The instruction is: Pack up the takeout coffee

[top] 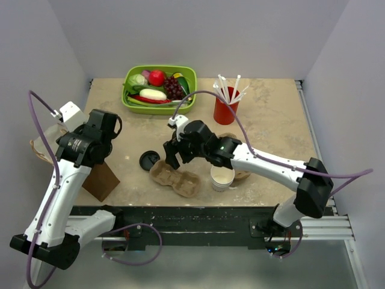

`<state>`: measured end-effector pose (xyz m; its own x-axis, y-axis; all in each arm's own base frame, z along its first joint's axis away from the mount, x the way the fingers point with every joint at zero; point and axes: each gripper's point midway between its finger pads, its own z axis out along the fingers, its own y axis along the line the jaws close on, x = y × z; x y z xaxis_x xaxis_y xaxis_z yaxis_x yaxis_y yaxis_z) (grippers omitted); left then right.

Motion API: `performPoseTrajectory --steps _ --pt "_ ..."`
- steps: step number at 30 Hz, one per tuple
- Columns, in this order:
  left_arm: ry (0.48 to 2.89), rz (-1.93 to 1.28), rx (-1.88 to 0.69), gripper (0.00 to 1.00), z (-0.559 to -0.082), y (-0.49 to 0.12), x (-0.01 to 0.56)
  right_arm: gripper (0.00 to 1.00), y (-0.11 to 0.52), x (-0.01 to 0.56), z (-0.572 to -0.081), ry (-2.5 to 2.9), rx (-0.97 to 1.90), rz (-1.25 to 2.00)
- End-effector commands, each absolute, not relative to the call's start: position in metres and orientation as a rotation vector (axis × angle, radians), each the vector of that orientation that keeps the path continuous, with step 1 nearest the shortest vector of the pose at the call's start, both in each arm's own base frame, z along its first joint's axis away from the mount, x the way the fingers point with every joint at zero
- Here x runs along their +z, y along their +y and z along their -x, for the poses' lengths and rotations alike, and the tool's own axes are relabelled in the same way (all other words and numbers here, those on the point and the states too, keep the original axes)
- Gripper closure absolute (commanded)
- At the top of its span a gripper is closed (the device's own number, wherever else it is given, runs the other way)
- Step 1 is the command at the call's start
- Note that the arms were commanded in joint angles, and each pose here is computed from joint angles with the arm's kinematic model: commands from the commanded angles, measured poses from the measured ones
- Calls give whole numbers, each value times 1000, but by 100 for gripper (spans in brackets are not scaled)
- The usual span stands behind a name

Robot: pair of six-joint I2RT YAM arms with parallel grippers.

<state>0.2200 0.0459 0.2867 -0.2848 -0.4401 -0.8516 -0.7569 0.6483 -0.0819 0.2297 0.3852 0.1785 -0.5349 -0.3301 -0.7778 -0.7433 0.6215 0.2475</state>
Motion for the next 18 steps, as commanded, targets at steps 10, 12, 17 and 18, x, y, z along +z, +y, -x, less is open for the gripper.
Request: performPoseTrajectory --steps 10,12,17,18 --pt "2021 856 332 0 -258 59 251 4 196 184 -327 2253 233 149" --pt "2047 835 324 0 -263 56 244 5 168 174 -333 2287 221 35" --pt "2134 810 324 12 -272 49 214 9 121 137 -344 2304 138 -134" --pt "2151 804 317 14 -273 47 208 10 120 123 -342 2326 140 -142"
